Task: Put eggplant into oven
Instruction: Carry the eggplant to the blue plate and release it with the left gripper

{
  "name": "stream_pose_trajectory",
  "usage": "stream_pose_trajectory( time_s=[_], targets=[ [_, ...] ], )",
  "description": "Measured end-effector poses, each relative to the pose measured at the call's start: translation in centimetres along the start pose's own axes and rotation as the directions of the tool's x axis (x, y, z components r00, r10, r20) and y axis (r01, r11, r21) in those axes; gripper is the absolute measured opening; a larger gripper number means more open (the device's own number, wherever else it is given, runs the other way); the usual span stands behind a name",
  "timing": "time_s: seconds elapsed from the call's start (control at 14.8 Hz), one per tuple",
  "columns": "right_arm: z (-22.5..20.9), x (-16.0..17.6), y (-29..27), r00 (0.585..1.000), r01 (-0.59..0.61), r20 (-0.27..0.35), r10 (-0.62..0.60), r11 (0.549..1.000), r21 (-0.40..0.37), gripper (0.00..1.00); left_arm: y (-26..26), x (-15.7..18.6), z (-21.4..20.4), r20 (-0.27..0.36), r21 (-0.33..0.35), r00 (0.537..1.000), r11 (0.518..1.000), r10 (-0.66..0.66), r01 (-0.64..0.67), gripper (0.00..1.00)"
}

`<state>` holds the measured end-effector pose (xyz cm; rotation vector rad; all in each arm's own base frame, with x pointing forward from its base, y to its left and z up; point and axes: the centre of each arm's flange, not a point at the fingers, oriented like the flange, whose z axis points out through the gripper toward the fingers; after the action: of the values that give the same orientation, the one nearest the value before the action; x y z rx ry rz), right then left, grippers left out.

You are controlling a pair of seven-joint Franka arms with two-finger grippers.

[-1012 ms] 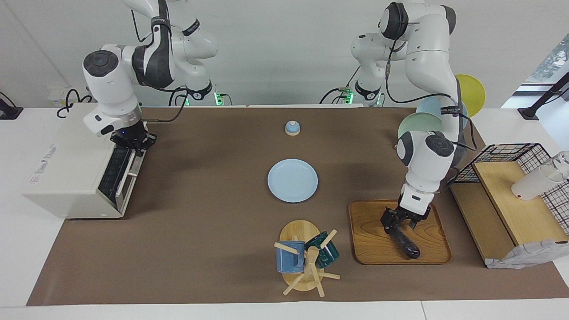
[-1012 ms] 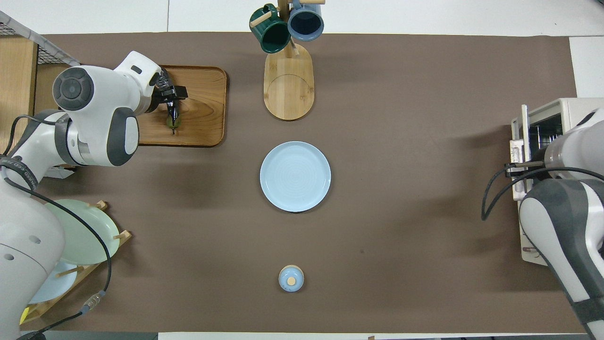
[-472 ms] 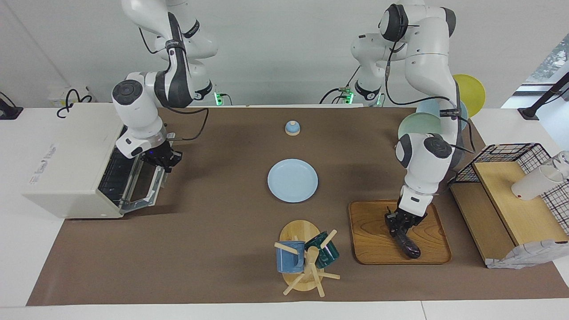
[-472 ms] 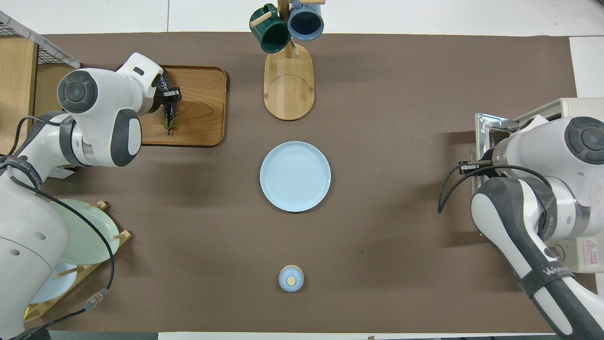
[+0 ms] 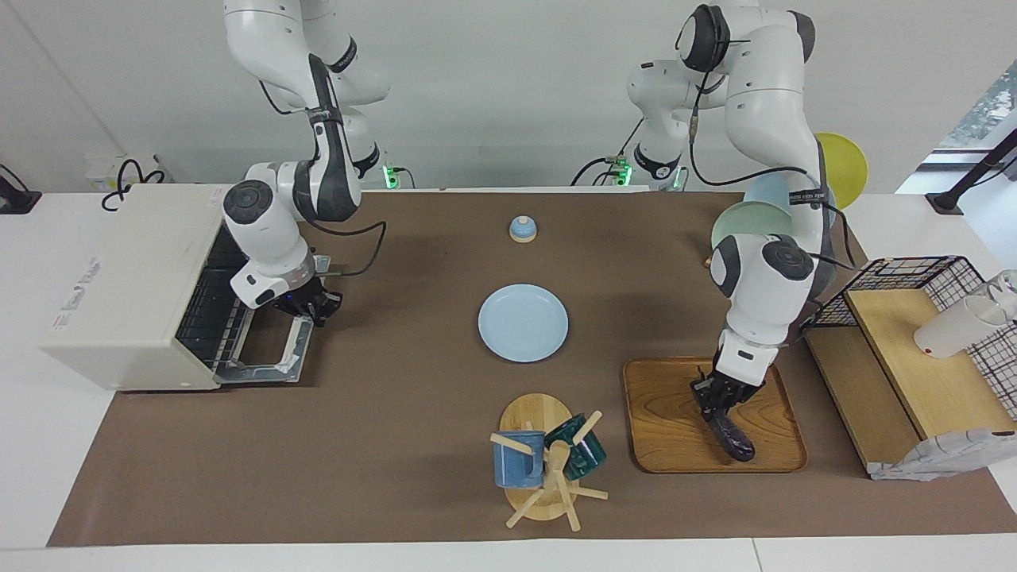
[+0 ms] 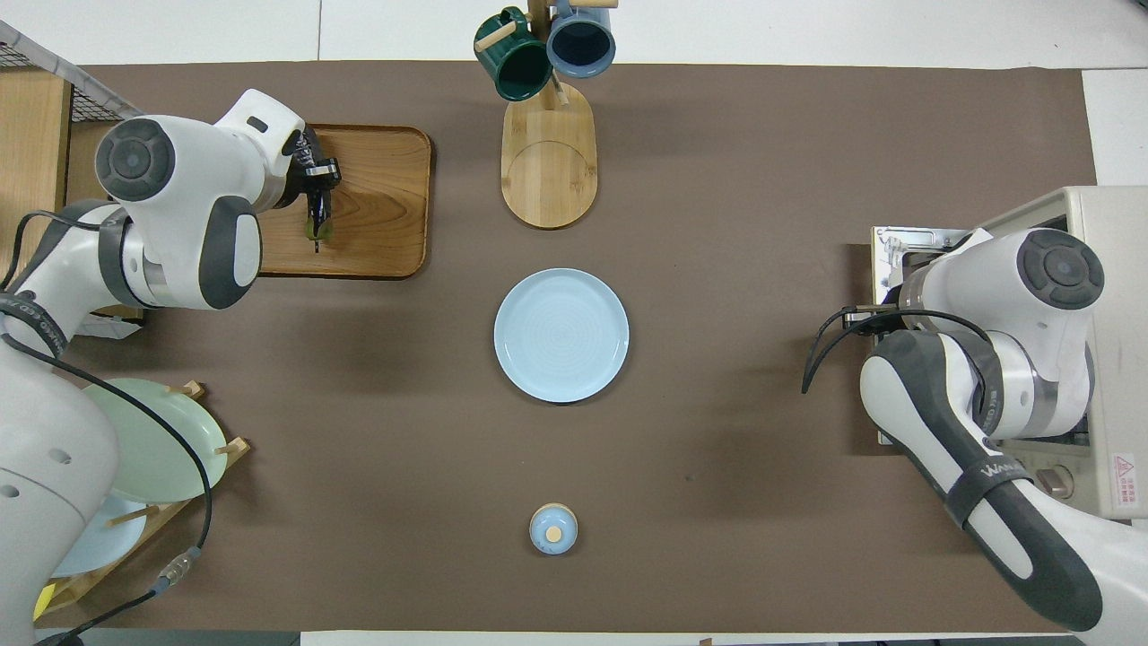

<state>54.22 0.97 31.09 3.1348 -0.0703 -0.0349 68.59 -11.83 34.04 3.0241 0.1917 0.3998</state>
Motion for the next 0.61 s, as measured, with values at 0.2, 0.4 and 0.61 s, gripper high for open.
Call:
stream_pose_trajectory(
  time_s=[0.2, 0.4, 0.61],
  targets=[
    [-0.1, 0.3, -0.1, 1.0, 0.0, -0.016, 0.0, 1.0, 0.0, 0.01, 2.4, -0.7, -6.8, 0.067, 0.013, 0.997, 0.999, -0.047, 0.046, 0.27],
    [-0.6, 0.5, -2.1, 1.0, 0.005, -0.031, -0.005, 1.0, 0.0, 0.01, 8.1, -4.0, -12.2, 0.124, 0.01, 0.99, 0.998, -0.062, 0.062, 0.27],
    [-1.1, 0.3, -5.5, 0.999, 0.001, -0.034, -0.001, 1.0, 0.002, 0.01, 15.5, -10.0, -12.6, 0.176, 0.007, 0.984, 1.0, -0.009, 0.008, 0.27]
  ],
)
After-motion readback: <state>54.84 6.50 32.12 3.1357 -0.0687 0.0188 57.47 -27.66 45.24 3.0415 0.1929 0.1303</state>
